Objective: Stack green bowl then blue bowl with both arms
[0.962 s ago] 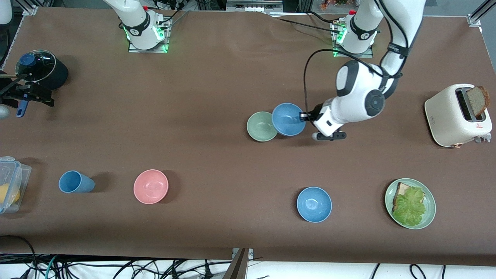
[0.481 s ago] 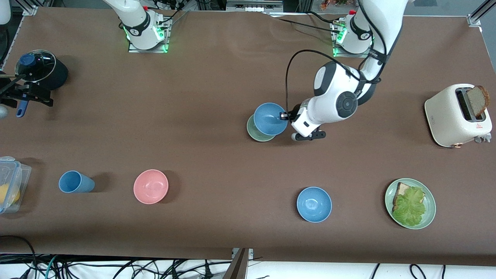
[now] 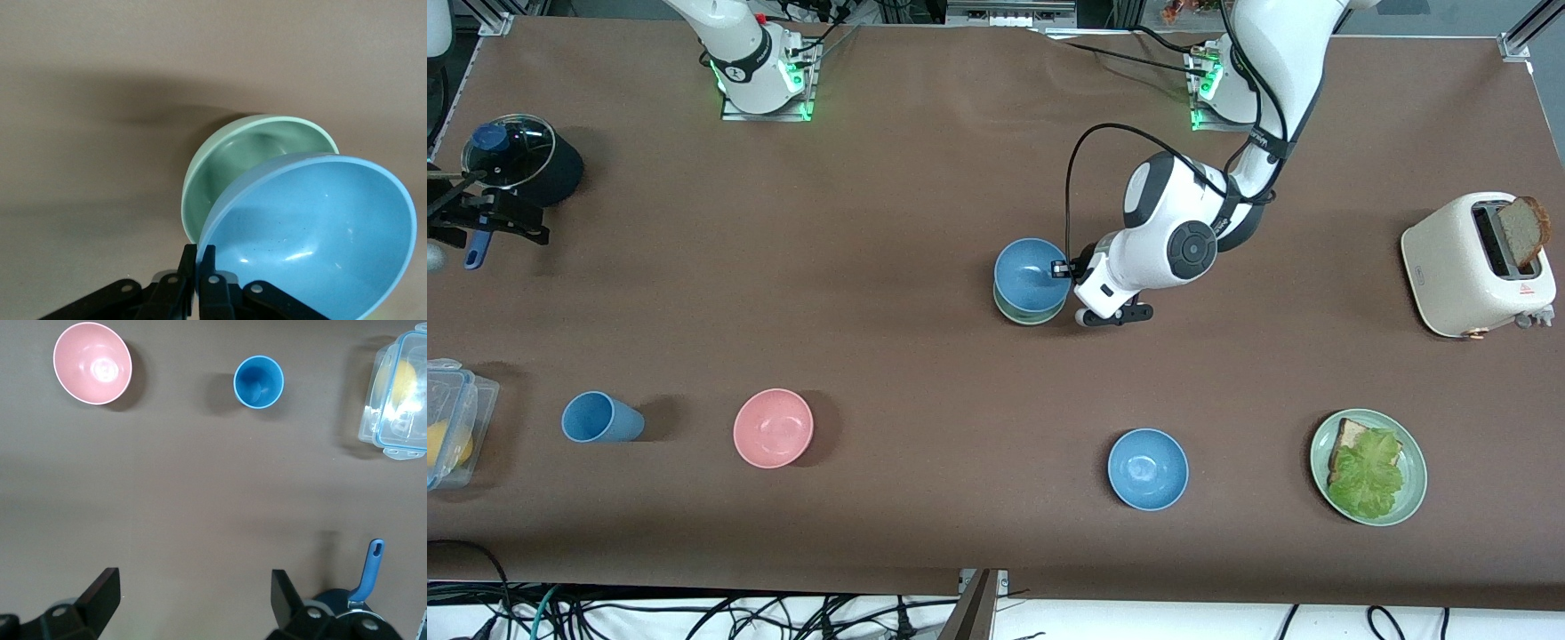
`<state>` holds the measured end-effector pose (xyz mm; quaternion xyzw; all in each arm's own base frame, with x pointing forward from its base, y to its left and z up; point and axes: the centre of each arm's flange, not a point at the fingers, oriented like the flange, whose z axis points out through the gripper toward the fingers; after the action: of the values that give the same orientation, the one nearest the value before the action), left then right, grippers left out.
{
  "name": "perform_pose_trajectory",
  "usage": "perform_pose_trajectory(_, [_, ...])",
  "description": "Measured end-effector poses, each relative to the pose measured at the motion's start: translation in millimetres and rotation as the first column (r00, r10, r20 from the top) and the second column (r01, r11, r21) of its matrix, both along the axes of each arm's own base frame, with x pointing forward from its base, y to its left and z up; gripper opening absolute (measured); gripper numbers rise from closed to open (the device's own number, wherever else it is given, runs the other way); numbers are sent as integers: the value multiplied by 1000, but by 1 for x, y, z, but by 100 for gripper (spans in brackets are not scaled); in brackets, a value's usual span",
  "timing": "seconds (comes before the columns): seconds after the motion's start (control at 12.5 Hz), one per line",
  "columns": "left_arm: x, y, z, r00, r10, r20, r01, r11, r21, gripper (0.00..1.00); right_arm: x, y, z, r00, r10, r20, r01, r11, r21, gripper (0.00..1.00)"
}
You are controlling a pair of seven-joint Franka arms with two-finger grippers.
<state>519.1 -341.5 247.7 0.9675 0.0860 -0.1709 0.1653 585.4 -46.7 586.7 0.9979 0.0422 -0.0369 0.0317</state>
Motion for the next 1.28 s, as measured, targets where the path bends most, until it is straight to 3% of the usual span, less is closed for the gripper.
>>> perform_pose_trajectory(0.64, [1, -2, -16, 998, 48, -28, -48, 999, 26, 6, 0, 0, -1, 1000, 0, -2, 0, 1000, 0, 100])
perform_pose_trajectory(0.8, [5, -6, -8, 995, 90, -29, -90, 996, 31, 22, 0, 0, -1, 1000, 0, -2, 0, 1000, 0, 100])
perform_pose_trajectory(1.28, [22, 3, 28, 992, 125, 2, -125, 992, 10, 91, 1, -1, -2, 1000, -2, -4, 2, 1000, 0, 100])
